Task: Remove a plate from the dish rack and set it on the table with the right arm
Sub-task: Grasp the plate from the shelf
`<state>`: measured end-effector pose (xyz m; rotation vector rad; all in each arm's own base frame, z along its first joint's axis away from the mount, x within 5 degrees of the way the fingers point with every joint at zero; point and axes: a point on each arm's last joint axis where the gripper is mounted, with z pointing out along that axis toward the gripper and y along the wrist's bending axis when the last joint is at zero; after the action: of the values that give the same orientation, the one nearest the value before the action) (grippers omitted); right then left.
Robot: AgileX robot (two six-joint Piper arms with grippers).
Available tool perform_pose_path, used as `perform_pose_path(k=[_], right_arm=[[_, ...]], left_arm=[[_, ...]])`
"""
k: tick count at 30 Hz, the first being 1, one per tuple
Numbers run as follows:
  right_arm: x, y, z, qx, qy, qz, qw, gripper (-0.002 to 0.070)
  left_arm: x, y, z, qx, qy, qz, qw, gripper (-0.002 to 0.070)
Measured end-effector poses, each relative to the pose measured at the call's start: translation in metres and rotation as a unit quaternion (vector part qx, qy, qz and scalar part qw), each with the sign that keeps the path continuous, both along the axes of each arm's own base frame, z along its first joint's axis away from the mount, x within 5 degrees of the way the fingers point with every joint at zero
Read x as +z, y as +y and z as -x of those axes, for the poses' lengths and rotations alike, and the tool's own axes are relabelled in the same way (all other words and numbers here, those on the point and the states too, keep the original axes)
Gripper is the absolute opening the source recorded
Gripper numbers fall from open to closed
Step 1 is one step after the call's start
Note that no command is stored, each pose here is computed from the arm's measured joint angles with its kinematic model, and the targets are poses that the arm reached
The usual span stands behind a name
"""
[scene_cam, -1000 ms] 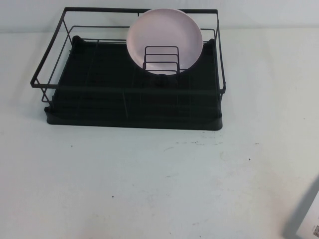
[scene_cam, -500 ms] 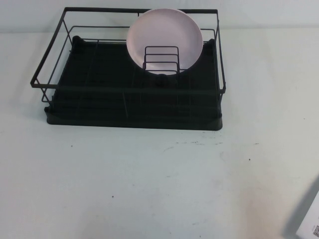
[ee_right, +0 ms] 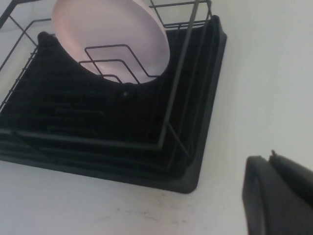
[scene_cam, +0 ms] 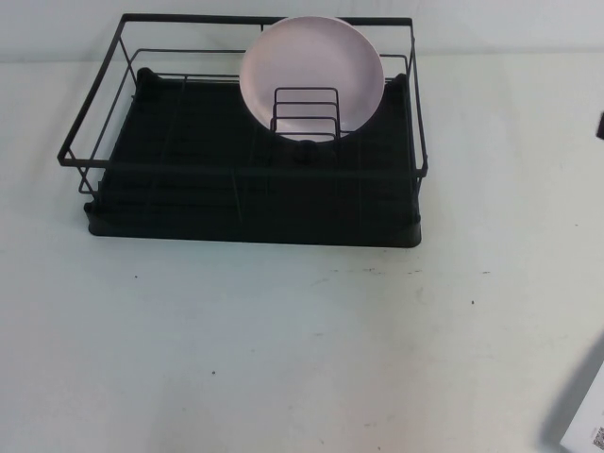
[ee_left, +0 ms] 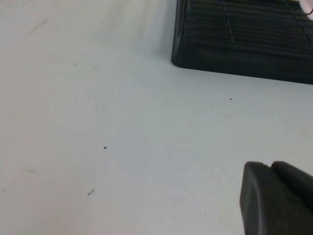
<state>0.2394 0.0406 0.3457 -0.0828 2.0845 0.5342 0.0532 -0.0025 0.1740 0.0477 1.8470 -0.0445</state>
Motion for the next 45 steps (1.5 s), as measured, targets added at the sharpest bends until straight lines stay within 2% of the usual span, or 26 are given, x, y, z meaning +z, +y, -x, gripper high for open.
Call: perform_pose_path(k=[5, 11, 20, 25, 28, 36, 40, 45], right_arm=[[0.0, 0.008, -0.077, 0.05, 0.036, 0.004, 0.998, -0.0018], [0.0, 0.03, -0.138, 0.101, 0.041, 0.007, 0.994, -0.0018], [0.004, 0.105, -0.182, 0.181, -0.001, 0.011, 0.983, -0.0018], [0.004, 0.126, -0.2, 0.199, -0.025, 0.017, 0.98, -0.0009], [0.004, 0.131, -0.211, 0.2, -0.04, 0.024, 0.979, 0.004], [-0.023, 0.136, -0.241, 0.204, -0.055, 0.068, 0.975, 0.0274], [-0.035, 0.138, -0.25, 0.217, -0.073, 0.099, 0.968, 0.0325], [-0.04, 0.137, -0.256, 0.226, -0.102, 0.134, 0.959, 0.0337]], left_arm=[[0.0, 0.0, 0.0, 0.0, 0.0, 0.0, 1.0, -0.0004], [0.0, 0.0, 0.0, 0.0, 0.0, 0.0, 1.0, -0.0004], [0.0, 0.0, 0.0, 0.0, 0.0, 0.0, 1.0, -0.0004], [0.0, 0.0, 0.0, 0.0, 0.0, 0.0, 1.0, -0.0004], [0.0, 0.0, 0.0, 0.0, 0.0, 0.0, 1.0, -0.0004], [0.0, 0.0, 0.0, 0.0, 0.0, 0.0, 1.0, -0.0004], [0.0, 0.0, 0.0, 0.0, 0.0, 0.0, 1.0, -0.0004], [0.0, 0.0, 0.0, 0.0, 0.0, 0.0, 1.0, -0.0004]])
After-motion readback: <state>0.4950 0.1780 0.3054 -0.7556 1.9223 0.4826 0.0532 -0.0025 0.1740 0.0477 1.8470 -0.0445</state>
